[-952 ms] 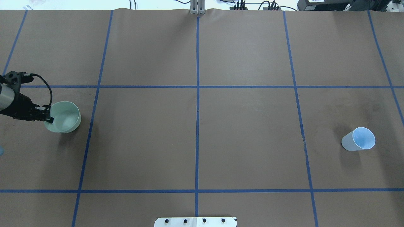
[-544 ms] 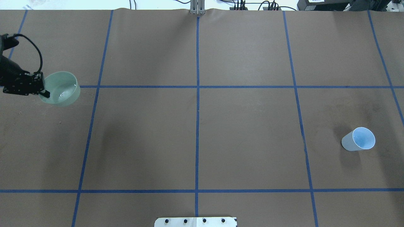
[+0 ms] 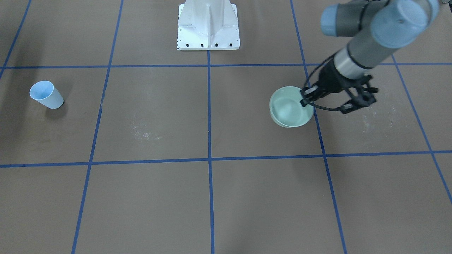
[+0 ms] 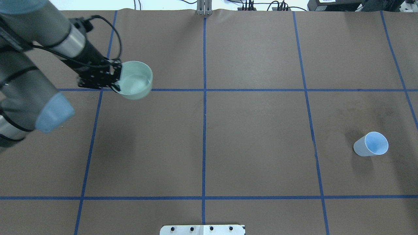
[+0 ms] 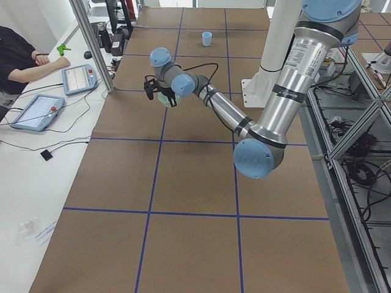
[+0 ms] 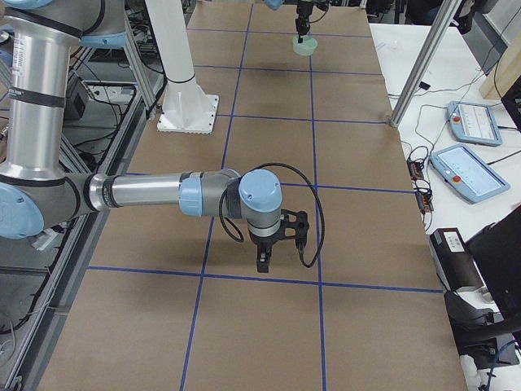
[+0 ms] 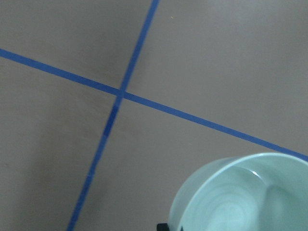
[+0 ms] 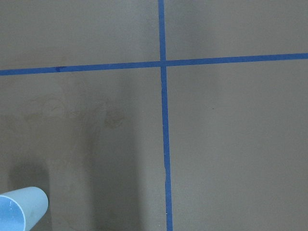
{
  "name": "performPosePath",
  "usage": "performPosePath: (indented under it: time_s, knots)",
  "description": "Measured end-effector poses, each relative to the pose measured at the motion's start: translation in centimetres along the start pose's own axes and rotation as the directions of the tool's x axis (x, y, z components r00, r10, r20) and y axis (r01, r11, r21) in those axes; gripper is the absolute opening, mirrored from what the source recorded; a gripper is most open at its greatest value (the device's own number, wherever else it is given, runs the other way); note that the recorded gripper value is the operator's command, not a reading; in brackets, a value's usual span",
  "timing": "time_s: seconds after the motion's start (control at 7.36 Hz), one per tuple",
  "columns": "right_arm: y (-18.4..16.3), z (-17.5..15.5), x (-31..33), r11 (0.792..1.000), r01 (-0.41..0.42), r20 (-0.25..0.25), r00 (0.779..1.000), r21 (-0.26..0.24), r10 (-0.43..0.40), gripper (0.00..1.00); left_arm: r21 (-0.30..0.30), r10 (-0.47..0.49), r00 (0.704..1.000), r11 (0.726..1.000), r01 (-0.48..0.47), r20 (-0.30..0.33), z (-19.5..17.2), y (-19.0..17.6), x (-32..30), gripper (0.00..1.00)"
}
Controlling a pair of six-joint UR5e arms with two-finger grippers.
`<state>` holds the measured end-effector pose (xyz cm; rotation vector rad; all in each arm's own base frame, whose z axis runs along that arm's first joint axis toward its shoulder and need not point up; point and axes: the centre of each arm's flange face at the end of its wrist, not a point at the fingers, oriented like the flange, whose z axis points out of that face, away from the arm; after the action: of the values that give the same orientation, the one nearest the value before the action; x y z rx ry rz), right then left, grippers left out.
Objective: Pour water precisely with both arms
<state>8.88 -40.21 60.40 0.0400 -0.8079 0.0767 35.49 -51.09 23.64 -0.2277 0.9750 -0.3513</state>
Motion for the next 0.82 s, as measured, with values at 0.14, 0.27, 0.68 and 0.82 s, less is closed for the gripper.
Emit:
performPosePath:
  time_s: [0.14,0.27,0.68,0.82]
  knots:
    - [0.0,0.0,0.0,1.000,0.000,-0.001,1.000,0.000,0.000,0.99,0.013,-0.036,0.999,0.999,0.036,0.007,3.5,3.9,4.9,0.00]
    - [0.0,0.0,0.0,1.000,0.001,-0.001,1.000,0.001,-0.001,0.99,0.038,-0.061,0.998,0.997,0.061,-0.002,7.1,6.9,8.6,0.00]
    - [0.0,0.0,0.0,1.000,0.004,-0.001,1.000,0.001,-0.004,0.99,0.074,-0.103,0.993,0.992,0.107,-0.052,16.3,7.2,13.5,0.00]
    - [0.0,0.0,-0.1,1.000,0.006,-0.001,1.000,0.001,-0.006,0.99,0.077,-0.106,0.993,0.991,0.110,-0.050,17.4,6.8,13.7,0.00]
